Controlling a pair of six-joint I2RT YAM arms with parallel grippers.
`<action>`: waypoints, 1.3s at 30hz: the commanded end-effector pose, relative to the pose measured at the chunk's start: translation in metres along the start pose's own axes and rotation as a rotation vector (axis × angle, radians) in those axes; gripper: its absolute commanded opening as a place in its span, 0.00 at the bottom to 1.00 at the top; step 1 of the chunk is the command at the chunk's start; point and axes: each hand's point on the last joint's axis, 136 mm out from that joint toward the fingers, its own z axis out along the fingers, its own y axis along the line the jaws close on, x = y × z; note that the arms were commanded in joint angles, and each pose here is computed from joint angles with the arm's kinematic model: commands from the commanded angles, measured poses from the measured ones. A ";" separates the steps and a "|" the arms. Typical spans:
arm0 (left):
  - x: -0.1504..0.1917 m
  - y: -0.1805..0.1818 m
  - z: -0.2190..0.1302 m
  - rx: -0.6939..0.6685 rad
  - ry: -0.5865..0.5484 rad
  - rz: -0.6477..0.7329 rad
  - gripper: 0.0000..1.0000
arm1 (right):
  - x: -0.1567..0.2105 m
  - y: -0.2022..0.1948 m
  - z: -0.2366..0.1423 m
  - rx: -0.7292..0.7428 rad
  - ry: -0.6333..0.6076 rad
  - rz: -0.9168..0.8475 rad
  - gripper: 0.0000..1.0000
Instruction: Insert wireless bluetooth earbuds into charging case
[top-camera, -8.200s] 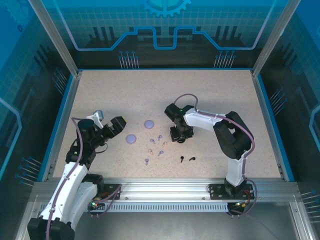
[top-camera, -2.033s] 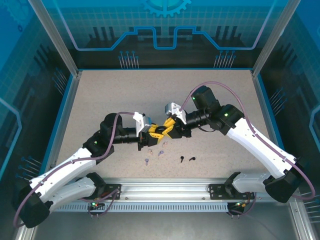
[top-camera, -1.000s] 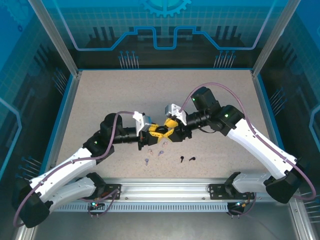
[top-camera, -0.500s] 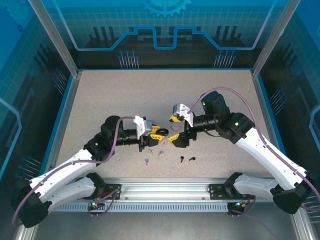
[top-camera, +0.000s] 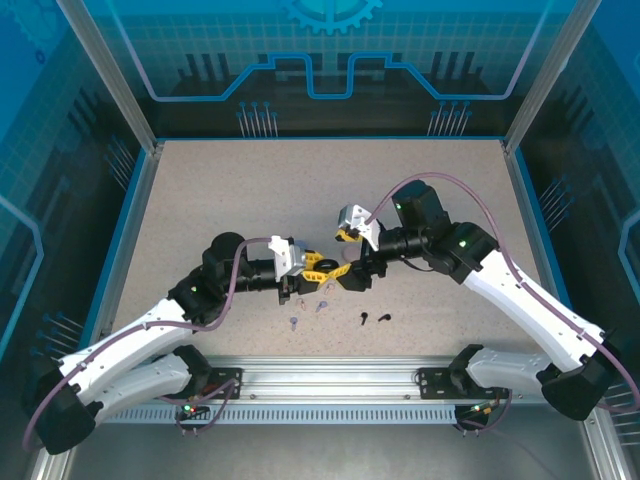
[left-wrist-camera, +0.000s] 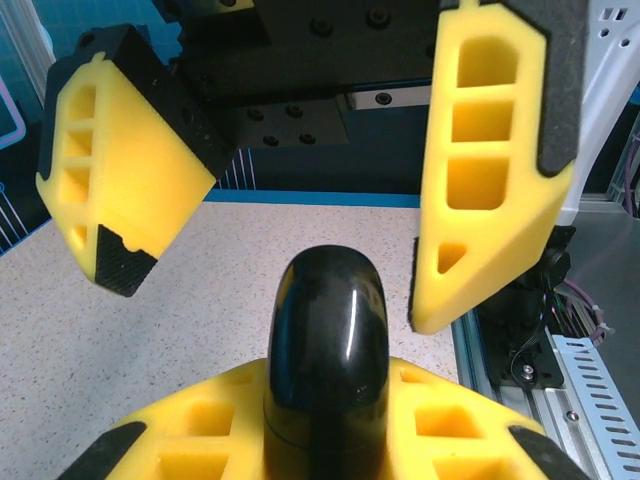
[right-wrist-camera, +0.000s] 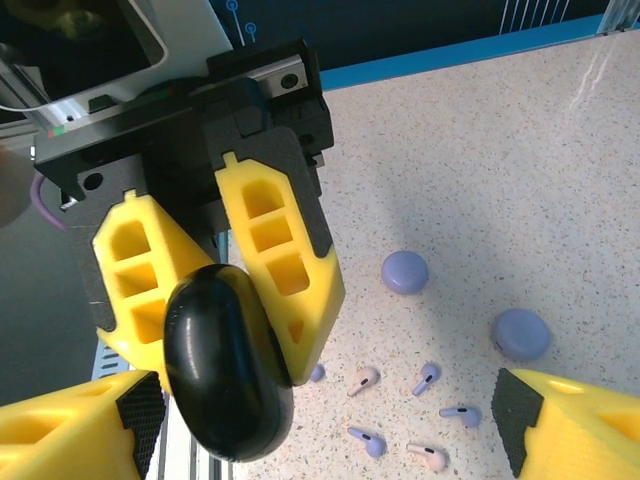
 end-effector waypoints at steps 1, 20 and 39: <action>-0.012 -0.003 -0.001 0.005 -0.033 0.050 0.06 | -0.010 -0.001 0.000 0.013 -0.021 -0.003 0.88; -0.005 -0.005 0.004 0.013 -0.010 0.049 0.04 | -0.020 -0.014 -0.009 0.067 -0.044 0.022 0.85; -0.003 -0.006 0.007 0.015 -0.005 0.050 0.04 | -0.019 -0.025 -0.014 0.111 -0.036 0.046 0.85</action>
